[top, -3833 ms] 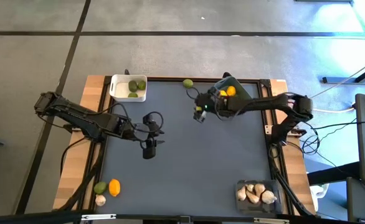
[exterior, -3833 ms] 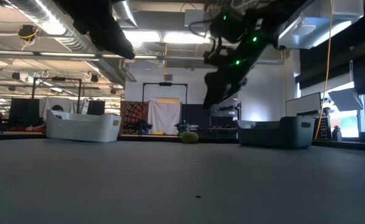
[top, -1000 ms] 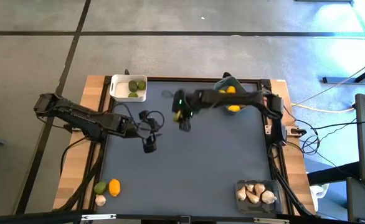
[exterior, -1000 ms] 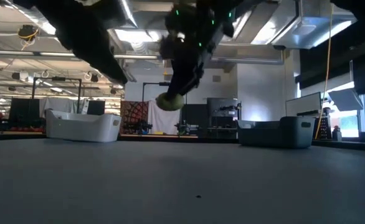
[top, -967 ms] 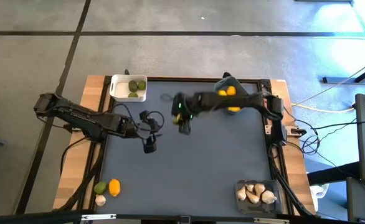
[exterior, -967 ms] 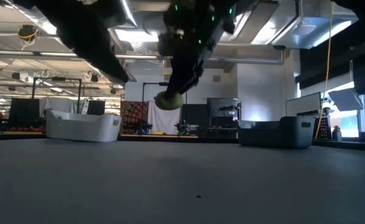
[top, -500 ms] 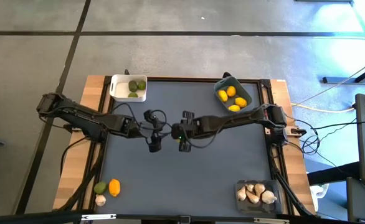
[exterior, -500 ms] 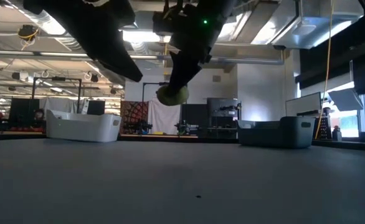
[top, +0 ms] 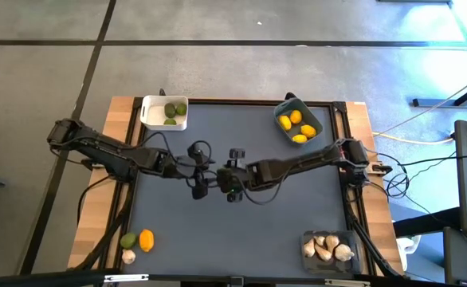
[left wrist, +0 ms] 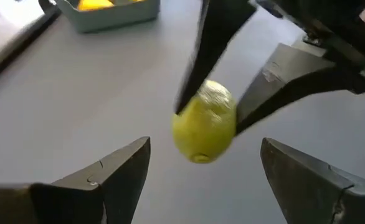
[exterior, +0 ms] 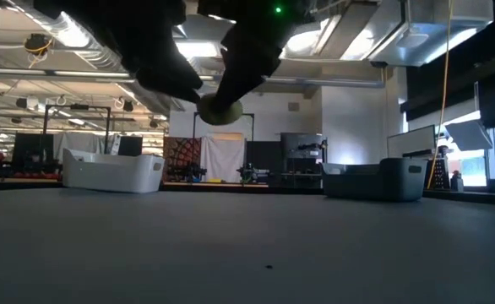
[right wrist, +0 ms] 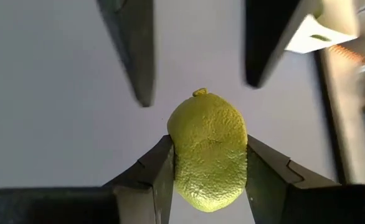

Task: Sort produce into baskets
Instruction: Put the lime into the white bin

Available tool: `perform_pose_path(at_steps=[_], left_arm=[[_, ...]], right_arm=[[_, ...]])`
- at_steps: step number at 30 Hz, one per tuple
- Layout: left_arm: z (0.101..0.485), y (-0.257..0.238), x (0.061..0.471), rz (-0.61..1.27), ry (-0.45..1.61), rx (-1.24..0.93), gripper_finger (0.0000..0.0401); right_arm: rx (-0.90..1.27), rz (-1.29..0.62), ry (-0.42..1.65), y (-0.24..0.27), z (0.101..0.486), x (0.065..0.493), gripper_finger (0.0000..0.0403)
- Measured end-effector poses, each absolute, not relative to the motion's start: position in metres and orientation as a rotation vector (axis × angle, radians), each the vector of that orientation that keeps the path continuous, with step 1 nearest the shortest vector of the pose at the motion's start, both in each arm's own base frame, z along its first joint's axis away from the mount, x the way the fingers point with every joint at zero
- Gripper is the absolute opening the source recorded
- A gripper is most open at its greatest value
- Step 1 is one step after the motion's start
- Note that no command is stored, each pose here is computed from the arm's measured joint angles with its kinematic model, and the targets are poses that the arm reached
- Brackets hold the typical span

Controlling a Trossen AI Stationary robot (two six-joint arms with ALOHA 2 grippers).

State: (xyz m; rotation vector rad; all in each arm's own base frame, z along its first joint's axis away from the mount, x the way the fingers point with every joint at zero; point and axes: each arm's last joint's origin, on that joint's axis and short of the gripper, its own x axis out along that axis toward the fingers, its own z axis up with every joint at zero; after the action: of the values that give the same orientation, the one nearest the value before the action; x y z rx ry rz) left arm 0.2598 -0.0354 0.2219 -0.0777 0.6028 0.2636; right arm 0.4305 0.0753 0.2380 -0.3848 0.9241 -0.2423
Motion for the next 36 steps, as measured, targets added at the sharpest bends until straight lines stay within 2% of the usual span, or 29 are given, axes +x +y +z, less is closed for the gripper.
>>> perform_pose_path(at_steps=[11,15,26,31,36], left_arm=[[0.225,-0.030,0.264,0.252,0.561,-0.220,0.0299],[0.226,-0.030,0.264,0.242,0.555,-0.226,0.0270],[0.228,-0.030,0.265,0.233,0.533,-0.211,0.0149],[0.228,-0.030,0.265,0.224,0.532,-0.208,0.0132],[0.228,-0.030,0.266,0.223,0.530,-0.206,0.0133]], right_arm=[[-0.508,-0.318,0.837,0.095,0.248,0.428,0.0150],[-0.514,-0.316,0.824,0.097,0.250,0.428,0.0150],[-0.518,-0.322,0.827,0.096,0.250,0.428,0.0150],[-0.503,-0.328,0.822,0.096,0.250,0.428,0.0157],[-0.482,-0.330,0.816,0.097,0.250,0.428,0.0198]])
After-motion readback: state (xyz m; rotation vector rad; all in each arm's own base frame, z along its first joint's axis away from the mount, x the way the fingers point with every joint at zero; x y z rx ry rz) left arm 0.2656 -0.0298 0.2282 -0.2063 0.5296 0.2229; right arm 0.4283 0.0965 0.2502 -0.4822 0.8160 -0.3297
